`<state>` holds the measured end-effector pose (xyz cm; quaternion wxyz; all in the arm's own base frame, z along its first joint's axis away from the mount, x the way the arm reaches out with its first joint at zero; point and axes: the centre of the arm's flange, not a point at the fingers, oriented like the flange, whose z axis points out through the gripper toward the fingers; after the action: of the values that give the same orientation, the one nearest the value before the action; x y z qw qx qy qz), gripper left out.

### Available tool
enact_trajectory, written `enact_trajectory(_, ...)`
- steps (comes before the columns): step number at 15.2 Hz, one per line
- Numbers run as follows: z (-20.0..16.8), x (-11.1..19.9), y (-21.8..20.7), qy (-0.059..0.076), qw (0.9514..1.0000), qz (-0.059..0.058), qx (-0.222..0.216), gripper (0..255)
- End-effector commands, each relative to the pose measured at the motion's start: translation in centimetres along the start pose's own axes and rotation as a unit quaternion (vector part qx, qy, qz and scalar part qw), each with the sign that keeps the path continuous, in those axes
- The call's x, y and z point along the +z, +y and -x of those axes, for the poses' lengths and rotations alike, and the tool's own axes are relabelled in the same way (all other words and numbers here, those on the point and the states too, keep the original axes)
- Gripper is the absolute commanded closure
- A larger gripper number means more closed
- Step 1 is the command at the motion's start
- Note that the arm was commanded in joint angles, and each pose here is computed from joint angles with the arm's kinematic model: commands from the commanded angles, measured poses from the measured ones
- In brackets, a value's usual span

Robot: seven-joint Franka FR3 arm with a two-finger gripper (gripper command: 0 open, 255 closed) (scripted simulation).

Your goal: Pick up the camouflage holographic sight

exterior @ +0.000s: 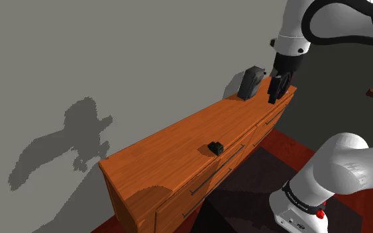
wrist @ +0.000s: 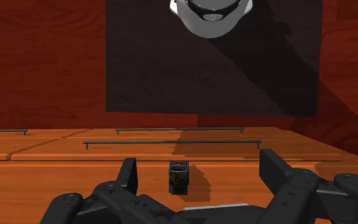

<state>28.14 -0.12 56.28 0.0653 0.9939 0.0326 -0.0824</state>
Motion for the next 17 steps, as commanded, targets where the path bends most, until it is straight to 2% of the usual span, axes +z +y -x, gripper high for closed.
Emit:
enact_trajectory(1, 0.0, 0.0, 0.0, 0.000, 1.0000, 0.000, 0.000, 0)
enact_trajectory(17, -8.5, 18.7, 1.0, 0.046, 0.9987, -0.015, 0.013, 0)
